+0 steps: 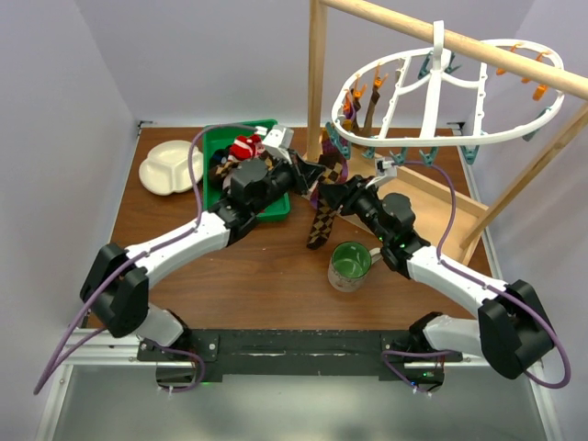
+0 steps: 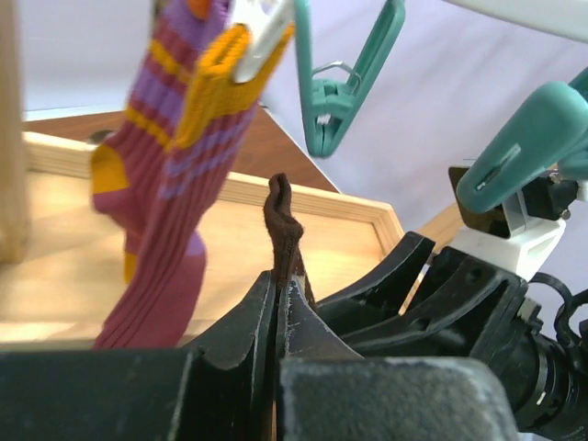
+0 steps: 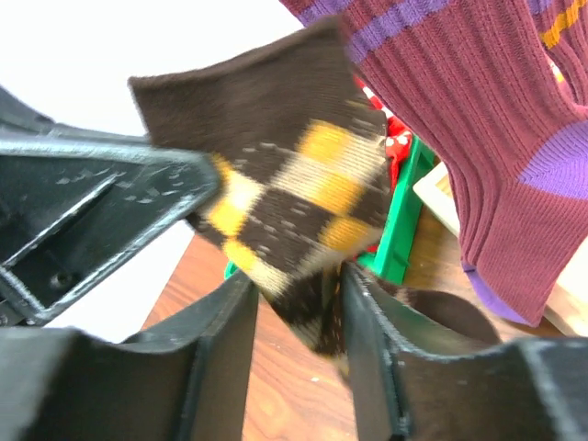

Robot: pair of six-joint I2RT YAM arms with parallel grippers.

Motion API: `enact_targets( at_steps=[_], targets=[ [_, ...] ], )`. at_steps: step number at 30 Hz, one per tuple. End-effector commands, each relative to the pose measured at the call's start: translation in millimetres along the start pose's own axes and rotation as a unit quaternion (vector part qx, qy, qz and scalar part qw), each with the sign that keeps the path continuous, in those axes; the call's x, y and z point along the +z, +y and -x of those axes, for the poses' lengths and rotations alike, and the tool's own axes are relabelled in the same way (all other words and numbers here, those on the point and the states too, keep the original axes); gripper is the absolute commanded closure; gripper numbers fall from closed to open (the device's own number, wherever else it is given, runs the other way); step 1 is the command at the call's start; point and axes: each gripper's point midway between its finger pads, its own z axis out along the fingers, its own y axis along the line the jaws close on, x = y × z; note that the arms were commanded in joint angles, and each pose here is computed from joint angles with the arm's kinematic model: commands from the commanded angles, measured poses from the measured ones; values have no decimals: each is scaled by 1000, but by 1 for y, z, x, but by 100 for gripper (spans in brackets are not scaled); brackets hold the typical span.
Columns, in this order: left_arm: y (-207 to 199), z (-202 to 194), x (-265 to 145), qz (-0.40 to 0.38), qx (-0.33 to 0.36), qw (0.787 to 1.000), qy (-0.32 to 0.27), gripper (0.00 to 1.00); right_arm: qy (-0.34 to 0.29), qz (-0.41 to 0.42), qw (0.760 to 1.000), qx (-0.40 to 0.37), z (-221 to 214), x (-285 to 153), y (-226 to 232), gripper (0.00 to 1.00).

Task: Remove the socks clipped to the hanger
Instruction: Remove the sock from the hanger, then place the sock in the bin.

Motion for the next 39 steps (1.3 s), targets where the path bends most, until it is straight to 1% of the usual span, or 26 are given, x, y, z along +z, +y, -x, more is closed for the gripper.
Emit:
enact_targets(
  at_steps=[1,2,3,5,7,9,10,13,17,18,20,21,23,24,25,26,28,29,31,34,36,38,39],
  targets=[
    [-7,58,-27,20,-6,994,-103,100,-30,21,999,-2,21,0,16,51],
    [-8,64,-34,25,-9,994,-110,100,-29,22,999,-2,21,0,17,47],
    [-4,62,-39,37,-11,993,-110,100,-29,20,999,-3,20,0,16,45],
    [0,74,-53,57,-14,990,-129,100,-32,19,999,-3,22,-3,17,39],
    [11,75,-62,87,-14,987,-135,100,-34,11,999,-7,23,-4,13,37],
    [13,86,-74,105,-14,983,-151,100,-39,8,999,-9,26,-6,14,34],
    [19,92,-81,126,-13,979,-161,100,-40,4,999,-11,27,-7,12,33],
    [30,104,-88,154,-5,973,-174,100,-41,5,999,-15,29,-10,14,32],
    [43,121,-86,169,5,968,-186,100,-42,5,999,-17,31,-12,16,32],
    [42,131,-86,169,10,966,-196,100,-41,6,999,-18,31,-13,17,32],
    [48,136,-80,175,21,965,-196,100,-42,4,999,-21,33,-15,16,32],
    [50,147,-79,176,24,962,-206,100,-42,4,999,-22,33,-15,16,32],
    [56,151,-70,177,31,962,-206,100,-46,-1,999,-25,36,-18,16,32],
    [60,161,-69,178,33,960,-215,100,-48,-4,999,-27,37,-18,15,31],
    [65,159,-62,175,33,961,-210,100,-45,-6,999,-29,36,-19,14,31],
    [70,168,-62,179,34,959,-217,100,-49,-5,998,-32,39,-21,16,31],
    [77,168,-54,171,33,962,-212,100,-49,-9,998,-36,40,-22,15,31],
    [84,174,-54,173,33,960,-217,100,-52,-9,998,-38,42,-24,16,31],
    [92,171,-50,172,32,962,-209,100,-52,-13,998,-41,43,-25,15,31],
    [114,154,-47,181,19,964,-193,100,-54,-15,997,-45,44,-28,14,30],
    [134,130,-45,195,5,966,-173,100,-53,-17,997,-44,43,-28,13,30],
    [168,94,-44,221,-14,965,-142,100,-51,-14,998,-43,42,-28,14,30],
    [172,86,-40,209,-28,967,-140,100,-50,-13,998,-41,42,-28,14,30]
  ],
)
